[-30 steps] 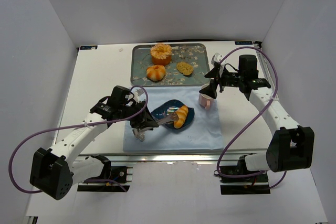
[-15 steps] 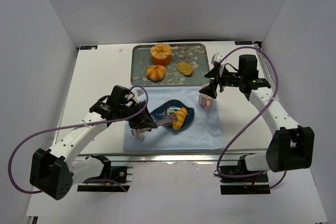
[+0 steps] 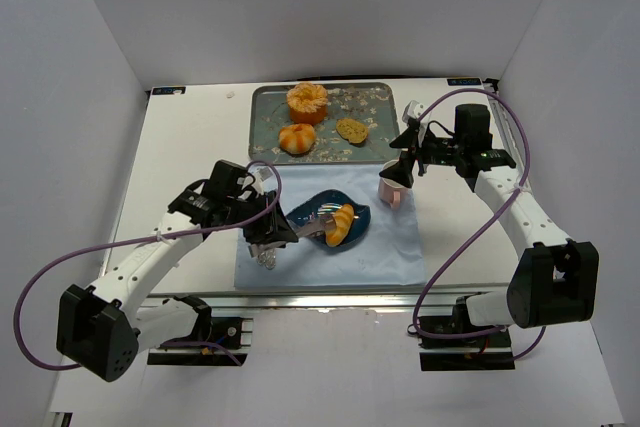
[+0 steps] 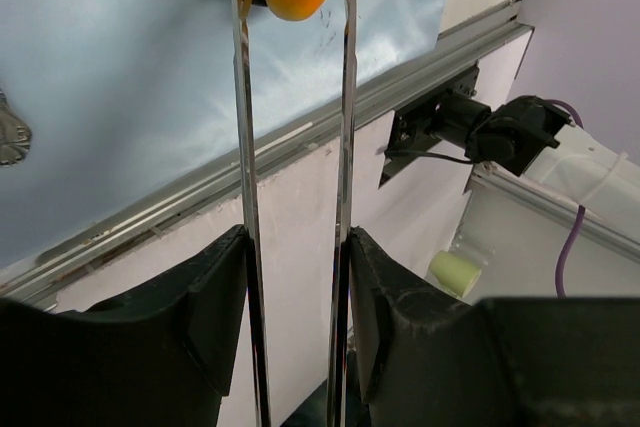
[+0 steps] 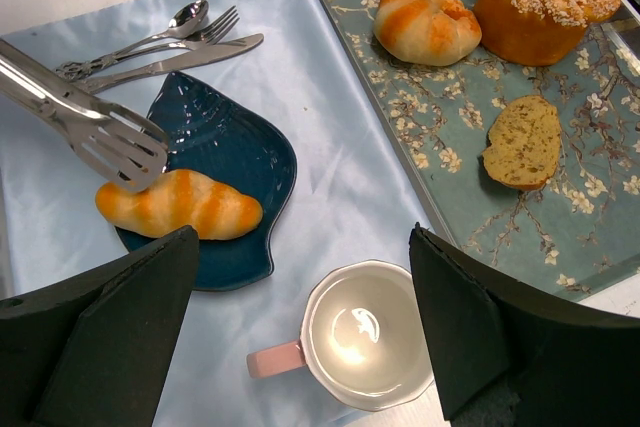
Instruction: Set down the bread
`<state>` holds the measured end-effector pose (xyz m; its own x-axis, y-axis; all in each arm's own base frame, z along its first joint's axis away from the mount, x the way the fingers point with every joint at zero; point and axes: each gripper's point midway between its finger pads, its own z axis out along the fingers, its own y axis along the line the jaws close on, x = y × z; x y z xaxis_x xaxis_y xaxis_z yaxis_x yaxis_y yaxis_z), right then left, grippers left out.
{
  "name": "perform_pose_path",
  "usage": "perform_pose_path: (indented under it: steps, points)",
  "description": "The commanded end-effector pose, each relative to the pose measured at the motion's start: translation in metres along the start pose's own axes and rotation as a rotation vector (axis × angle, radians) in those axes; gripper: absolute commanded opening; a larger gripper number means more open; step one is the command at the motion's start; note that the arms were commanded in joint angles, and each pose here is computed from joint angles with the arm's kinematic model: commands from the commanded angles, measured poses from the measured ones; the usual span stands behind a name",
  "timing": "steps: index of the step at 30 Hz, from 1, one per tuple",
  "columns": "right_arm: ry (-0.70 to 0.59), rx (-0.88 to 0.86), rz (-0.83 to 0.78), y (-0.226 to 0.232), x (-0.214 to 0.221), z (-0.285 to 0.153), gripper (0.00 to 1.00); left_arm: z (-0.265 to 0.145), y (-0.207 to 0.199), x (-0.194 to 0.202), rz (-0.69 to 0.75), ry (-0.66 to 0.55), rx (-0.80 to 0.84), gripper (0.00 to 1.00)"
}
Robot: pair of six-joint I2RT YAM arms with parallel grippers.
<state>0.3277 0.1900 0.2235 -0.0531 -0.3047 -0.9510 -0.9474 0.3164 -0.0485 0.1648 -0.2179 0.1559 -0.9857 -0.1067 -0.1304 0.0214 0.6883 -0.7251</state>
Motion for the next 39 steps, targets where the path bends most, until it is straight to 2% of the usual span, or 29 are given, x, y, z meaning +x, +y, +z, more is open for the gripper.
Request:
perform_pose_path:
  steps: [1, 11, 17, 18, 24, 28, 31, 39]
  points:
    - [-0.035, -0.004, -0.034, 0.002, -0.011, -0.004, 0.89, -0.015, -0.013, -0.014, 0.06, -0.071, 0.008, 0.53]
    - [-0.041, -0.006, -0.041, 0.002, -0.013, -0.004, 0.89, -0.031, -0.017, -0.053, 0.055, -0.173, -0.015, 0.53]
    - [-0.044, -0.008, -0.037, 0.002, -0.014, -0.003, 0.89, -0.04, -0.006, -0.118, -0.162, -0.381, 0.033, 0.53]
    - [-0.043, -0.008, -0.037, 0.002, -0.013, -0.003, 0.89, -0.046, -0.011, -0.138, -0.202, -0.449, 0.077, 0.53]
    - [-0.051, -0.009, -0.036, 0.001, -0.014, -0.003, 0.89, -0.051, -0.002, -0.2, -0.388, -0.629, 0.16, 0.52]
    - [-0.053, -0.004, -0.039, 0.001, -0.014, -0.003, 0.89, -0.038, 0.013, -0.22, -0.466, -0.64, 0.139, 0.51]
    - [-0.049, 0.0, -0.036, 0.002, -0.011, -0.003, 0.9, -0.031, 0.021, -0.23, -0.475, -0.618, 0.076, 0.51]
    - [-0.046, 0.008, -0.025, 0.001, -0.006, -0.004, 0.89, -0.024, 0.028, -0.243, -0.489, -0.594, 0.054, 0.52]
